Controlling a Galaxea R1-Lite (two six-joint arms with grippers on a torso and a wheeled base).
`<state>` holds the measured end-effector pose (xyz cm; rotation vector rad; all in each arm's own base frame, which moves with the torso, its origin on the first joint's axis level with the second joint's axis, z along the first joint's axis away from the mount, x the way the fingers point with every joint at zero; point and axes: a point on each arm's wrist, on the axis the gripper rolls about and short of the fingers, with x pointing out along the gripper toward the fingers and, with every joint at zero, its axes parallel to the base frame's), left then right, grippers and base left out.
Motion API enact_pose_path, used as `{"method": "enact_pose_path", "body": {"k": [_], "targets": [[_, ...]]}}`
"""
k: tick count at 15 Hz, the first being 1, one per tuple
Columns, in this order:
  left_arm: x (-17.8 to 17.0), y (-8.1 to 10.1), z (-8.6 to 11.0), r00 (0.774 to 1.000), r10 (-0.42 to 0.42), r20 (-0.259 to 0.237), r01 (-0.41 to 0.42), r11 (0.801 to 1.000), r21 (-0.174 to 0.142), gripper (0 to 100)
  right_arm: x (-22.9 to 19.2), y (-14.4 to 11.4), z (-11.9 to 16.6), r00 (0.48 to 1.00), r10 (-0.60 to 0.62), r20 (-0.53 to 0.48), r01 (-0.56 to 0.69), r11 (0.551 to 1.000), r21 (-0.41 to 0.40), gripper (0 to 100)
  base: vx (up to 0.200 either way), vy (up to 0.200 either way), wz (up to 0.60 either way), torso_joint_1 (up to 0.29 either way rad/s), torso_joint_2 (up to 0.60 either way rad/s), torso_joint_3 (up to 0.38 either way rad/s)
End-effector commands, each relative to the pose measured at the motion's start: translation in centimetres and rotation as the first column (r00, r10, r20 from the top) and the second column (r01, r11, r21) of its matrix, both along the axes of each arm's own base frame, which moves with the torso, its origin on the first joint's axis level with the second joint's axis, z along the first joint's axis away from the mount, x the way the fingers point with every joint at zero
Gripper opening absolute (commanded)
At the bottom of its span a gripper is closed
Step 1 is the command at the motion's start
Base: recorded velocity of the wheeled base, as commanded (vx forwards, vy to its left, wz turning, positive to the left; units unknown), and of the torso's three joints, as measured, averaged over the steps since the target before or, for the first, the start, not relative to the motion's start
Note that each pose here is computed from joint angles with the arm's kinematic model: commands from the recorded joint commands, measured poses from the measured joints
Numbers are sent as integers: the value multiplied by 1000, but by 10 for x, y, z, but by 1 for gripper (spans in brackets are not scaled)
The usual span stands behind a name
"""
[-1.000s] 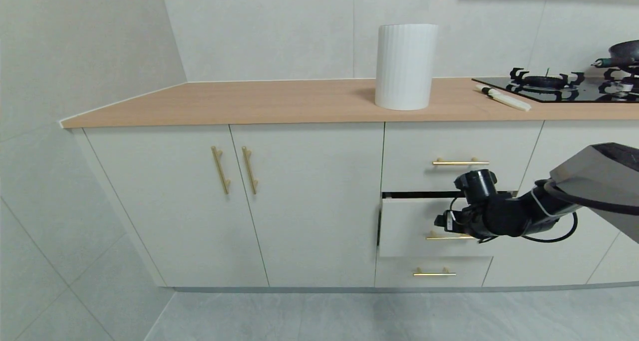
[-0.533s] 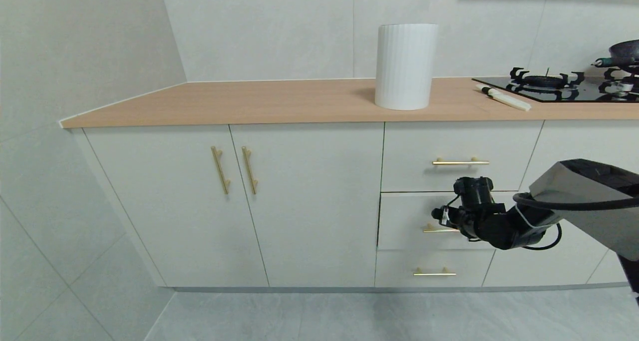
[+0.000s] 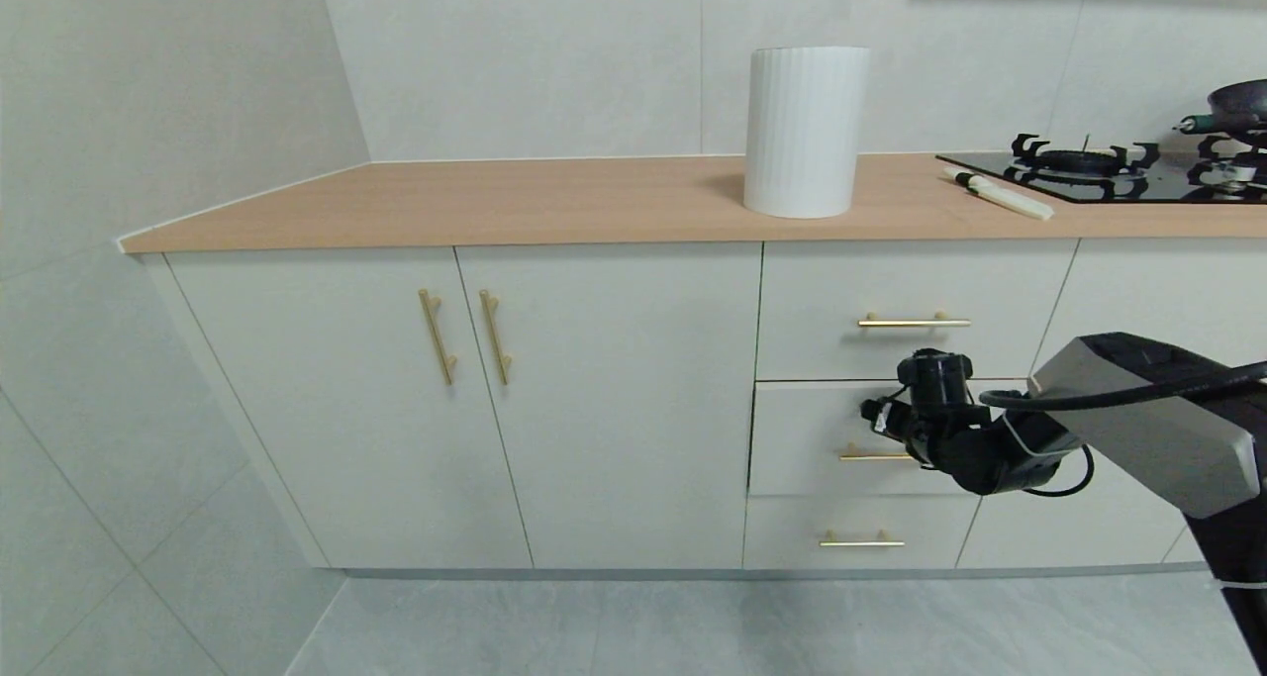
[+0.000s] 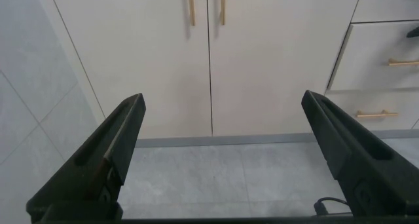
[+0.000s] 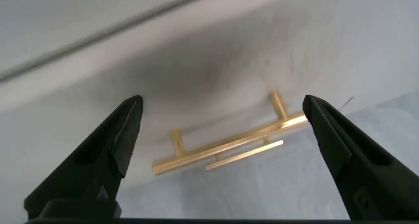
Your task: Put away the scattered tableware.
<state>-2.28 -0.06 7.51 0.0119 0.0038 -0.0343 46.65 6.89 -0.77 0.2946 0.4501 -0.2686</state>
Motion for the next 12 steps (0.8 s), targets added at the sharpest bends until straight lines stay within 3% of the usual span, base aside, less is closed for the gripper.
{"method": "enact_pose_path", "body": {"k": [1,8,11,12], "targets": [[0,0,0,1000,1,-1,-1,1000,0,100,10,-8,-1,999,-38,30,38,999,15,100,0,0,0,0,0,0],[0,0,0,1000,1,1,-1,1000,0,100,14,-12,9,995,-75,64,72,996,56,100,0,0,0,0,0,0],[0,0,0,1000,1,1,-1,1000,0,100,-22,-12,41,998,-46,32,44,998,51,100,0,0,0,0,0,0],[0,0,0,1000,1,-1,-1,1000,0,100,-46,-12,69,998,-32,49,29,998,55,100,0,0,0,0,0,0]]}}
